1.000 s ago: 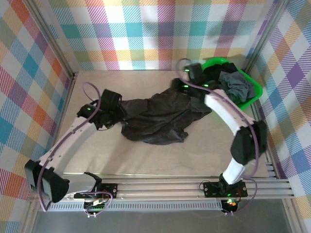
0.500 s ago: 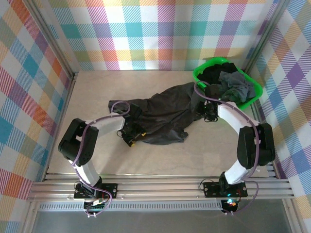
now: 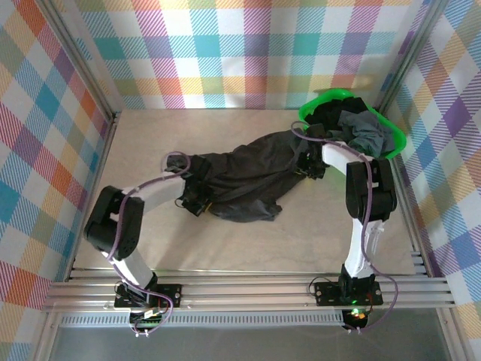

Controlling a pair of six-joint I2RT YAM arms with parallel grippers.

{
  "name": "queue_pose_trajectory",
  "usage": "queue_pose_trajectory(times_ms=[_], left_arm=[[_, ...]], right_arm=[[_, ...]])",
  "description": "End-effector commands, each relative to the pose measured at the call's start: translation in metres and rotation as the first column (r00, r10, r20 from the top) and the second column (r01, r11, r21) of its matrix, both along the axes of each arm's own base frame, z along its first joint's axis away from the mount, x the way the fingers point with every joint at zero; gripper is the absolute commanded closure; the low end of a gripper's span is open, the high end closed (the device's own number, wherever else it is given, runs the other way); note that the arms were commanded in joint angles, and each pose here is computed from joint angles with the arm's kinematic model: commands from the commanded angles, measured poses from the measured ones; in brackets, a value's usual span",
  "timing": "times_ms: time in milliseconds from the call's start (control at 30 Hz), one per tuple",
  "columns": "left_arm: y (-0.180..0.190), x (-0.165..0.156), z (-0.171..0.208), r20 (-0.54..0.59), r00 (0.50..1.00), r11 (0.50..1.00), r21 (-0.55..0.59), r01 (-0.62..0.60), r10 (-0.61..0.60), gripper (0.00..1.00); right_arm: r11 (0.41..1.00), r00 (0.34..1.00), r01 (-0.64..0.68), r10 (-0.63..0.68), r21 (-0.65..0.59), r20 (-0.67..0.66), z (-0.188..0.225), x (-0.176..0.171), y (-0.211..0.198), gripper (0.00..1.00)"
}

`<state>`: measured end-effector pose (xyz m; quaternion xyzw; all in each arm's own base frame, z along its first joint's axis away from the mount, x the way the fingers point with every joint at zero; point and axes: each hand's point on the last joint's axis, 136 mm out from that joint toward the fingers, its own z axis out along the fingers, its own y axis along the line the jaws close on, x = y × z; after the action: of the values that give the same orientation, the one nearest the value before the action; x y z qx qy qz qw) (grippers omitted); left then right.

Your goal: Fold and stack the t-shirts

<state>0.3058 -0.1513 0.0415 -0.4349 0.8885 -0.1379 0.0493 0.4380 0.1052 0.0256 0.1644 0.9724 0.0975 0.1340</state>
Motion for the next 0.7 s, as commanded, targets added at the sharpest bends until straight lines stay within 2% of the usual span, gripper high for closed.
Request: queue_pose_trajectory(times_ms=[0, 100, 167, 267, 367, 500, 667], left_arm=[[0.039, 0.002, 0.032, 0.088, 0.996, 0.999, 0.000, -0.035, 0.035, 1.00], [0.061, 0.013, 0.075, 0.202, 0.978, 0.999, -0.020, -0.046, 0.049, 1.00], [0.069, 0.025, 0.113, 0.310, 0.950, 0.999, -0.027, -0.035, 0.042, 1.00], [0.078, 0.043, 0.183, 0.490, 0.871, 0.999, -0.017, -0.031, 0.035, 1.00], [0.086, 0.049, 0.243, 0.619, 0.784, 0.999, -0.006, -0.053, 0.045, 1.00], [0.098, 0.037, 0.321, 0.772, 0.630, 0.995, -0.027, -0.099, 0.084, 1.00], [0.116, -0.013, 0.401, 0.919, 0.372, 0.987, -0.089, -0.131, 0.133, 1.00]], right_arm=[[0.999, 1.000, -0.025, 0.026, 0.032, -0.009, 0.012, -0.010, 0.022, 0.99], [0.997, 0.984, -0.040, 0.029, 0.060, 0.178, 0.075, -0.007, 0.038, 1.00], [0.996, 0.955, -0.045, 0.019, 0.082, 0.297, 0.123, -0.006, 0.044, 1.00], [0.989, 0.879, -0.051, -0.023, 0.142, 0.477, 0.198, -0.008, 0.048, 1.00], [0.977, 0.804, -0.059, -0.076, 0.207, 0.589, 0.253, -0.014, 0.047, 1.00], [0.956, 0.701, -0.114, -0.114, 0.269, 0.704, 0.317, -0.032, 0.050, 1.00], [0.935, 0.527, -0.189, -0.160, 0.299, 0.835, 0.394, -0.078, 0.043, 1.00]])
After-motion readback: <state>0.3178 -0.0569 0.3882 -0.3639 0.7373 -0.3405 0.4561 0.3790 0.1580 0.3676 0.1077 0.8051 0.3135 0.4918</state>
